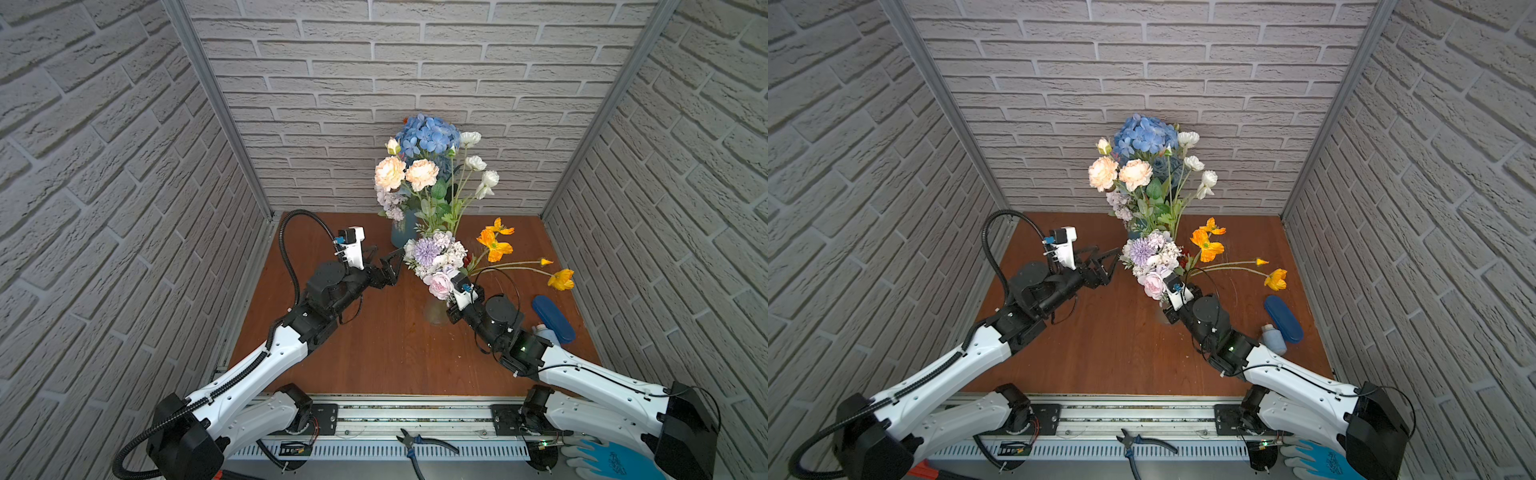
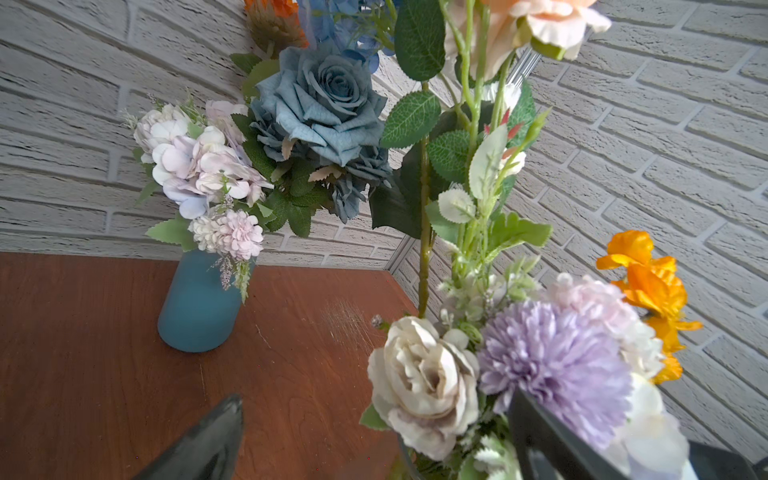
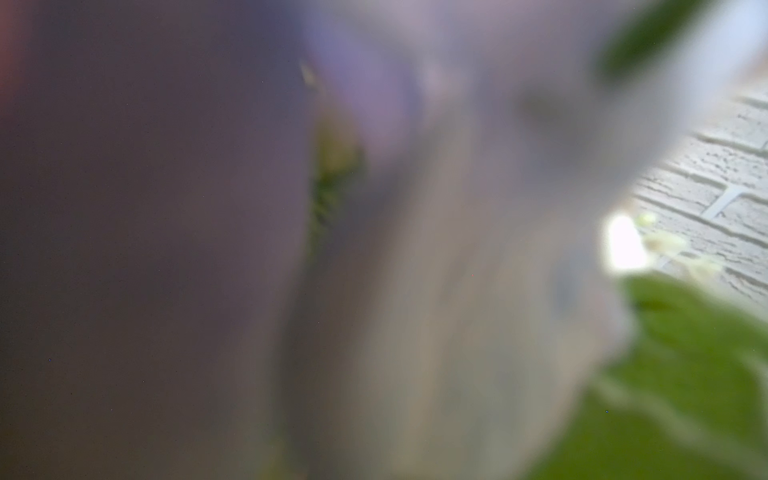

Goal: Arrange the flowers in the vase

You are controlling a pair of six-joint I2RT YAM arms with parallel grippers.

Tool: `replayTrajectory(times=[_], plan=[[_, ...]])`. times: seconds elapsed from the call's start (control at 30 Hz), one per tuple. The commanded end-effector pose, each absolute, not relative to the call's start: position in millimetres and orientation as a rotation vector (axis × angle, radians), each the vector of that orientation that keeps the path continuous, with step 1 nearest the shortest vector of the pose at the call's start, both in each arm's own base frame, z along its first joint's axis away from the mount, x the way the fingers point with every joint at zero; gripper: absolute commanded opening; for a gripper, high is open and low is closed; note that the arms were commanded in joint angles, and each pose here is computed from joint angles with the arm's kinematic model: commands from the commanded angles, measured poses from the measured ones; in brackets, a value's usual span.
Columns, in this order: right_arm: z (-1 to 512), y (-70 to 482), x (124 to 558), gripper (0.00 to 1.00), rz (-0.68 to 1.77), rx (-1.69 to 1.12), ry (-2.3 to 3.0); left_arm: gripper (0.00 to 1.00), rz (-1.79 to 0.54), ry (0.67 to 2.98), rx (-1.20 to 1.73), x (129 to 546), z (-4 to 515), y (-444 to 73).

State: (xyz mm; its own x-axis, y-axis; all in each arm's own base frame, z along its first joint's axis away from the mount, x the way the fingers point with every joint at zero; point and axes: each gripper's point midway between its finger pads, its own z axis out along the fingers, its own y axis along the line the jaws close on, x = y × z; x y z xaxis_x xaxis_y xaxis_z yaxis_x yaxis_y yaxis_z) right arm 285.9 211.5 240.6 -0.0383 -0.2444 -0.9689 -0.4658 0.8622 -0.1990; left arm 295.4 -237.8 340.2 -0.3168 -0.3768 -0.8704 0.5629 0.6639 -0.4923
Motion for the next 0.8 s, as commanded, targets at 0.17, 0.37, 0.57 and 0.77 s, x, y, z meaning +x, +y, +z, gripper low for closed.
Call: replayTrajectory(times=[0.17,0.37,0.57,0.77], plan=[[222.6,207.7,282.0,0.06,0.256,-0.491,1.682,0.98,-0.949,1.584,0.147,289.0,353.7,-231.8],[218.7,199.0,282.1,0.06,0.255,-0.43,1.694,0.98,-0.952,1.58,0.145,288.0,354.7,-230.9],[201.5,195.6,278.6,0.06,0.254,-0.429,1.749,0.98,-0.952,1.578,0.143,286.5,353.9,-229.5],[188.0,197.0,279.7,0.06,0.224,-0.466,1.797,0.98,-0.954,1.572,0.139,285.5,354.9,-228.2]])
